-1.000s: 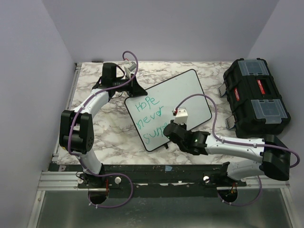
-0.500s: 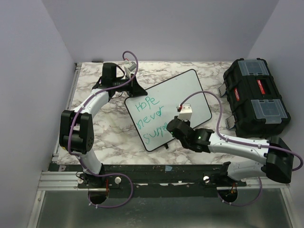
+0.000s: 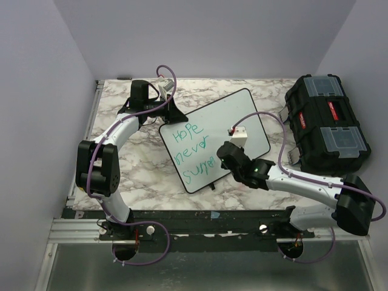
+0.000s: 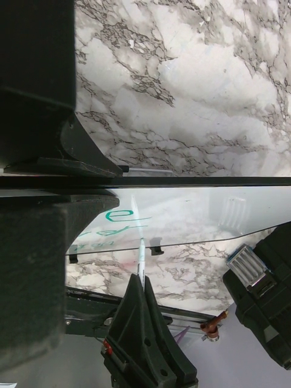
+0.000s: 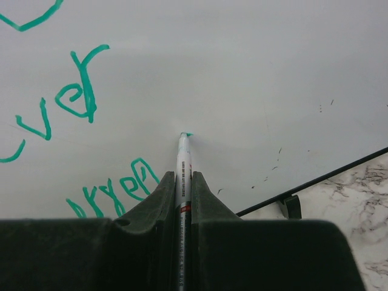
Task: Write a sentence on the whiteboard
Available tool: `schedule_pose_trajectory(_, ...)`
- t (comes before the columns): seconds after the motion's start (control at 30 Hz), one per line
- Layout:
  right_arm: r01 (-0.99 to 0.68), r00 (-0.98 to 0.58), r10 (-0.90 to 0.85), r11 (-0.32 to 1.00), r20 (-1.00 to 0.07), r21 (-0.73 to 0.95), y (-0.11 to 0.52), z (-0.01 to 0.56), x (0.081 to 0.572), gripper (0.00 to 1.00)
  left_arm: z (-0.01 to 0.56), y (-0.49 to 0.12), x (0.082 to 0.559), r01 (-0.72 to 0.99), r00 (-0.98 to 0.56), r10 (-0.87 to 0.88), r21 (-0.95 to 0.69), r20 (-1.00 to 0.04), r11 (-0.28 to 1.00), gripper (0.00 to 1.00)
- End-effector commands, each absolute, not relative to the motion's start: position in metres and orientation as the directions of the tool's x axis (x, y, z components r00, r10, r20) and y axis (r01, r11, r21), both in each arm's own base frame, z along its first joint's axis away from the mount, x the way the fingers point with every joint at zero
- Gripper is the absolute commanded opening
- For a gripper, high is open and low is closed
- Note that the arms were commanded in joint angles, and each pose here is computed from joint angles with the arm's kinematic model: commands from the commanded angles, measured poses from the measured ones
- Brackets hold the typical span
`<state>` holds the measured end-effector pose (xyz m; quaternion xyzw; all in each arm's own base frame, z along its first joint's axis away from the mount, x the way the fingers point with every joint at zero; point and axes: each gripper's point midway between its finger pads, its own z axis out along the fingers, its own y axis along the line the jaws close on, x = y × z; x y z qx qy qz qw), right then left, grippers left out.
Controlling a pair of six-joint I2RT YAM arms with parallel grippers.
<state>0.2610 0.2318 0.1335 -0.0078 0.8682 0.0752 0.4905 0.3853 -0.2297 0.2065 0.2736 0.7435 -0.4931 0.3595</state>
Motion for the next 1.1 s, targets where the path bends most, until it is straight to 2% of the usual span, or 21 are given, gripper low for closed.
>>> schedule_pose_trajectory(0.0,-0.17,-0.536,0.054,0.971,-0.843,0.171,0.255,0.134,0.261,0.01,0.217,-0.232,0.406,0.866,-0.391,0.09,-0.332,-0.916,0.375,0.0)
schedule_pose_trajectory(0.3,-0.232,-0.596,0.052,0.944,-0.801,0.234,0.264,0.123,0.244,0.01,0.216,-0.232,0.406,0.864,-0.391,0.091,-0.332,-0.916,0.378,0.0)
schedule_pose_trajectory(0.67,-0.171,-0.66,0.054,0.961,-0.749,0.219,0.235,0.095,0.222,0.01,0.218,-0.231,0.405,0.866,-0.386,0.09,-0.326,-0.918,0.379,0.0)
schedule_pose_trajectory(1.07,-0.05,-0.577,0.055,0.993,-0.815,0.102,0.214,0.117,0.246,0.01,0.217,-0.232,0.405,0.866,-0.387,0.089,-0.328,-0.918,0.377,0.0)
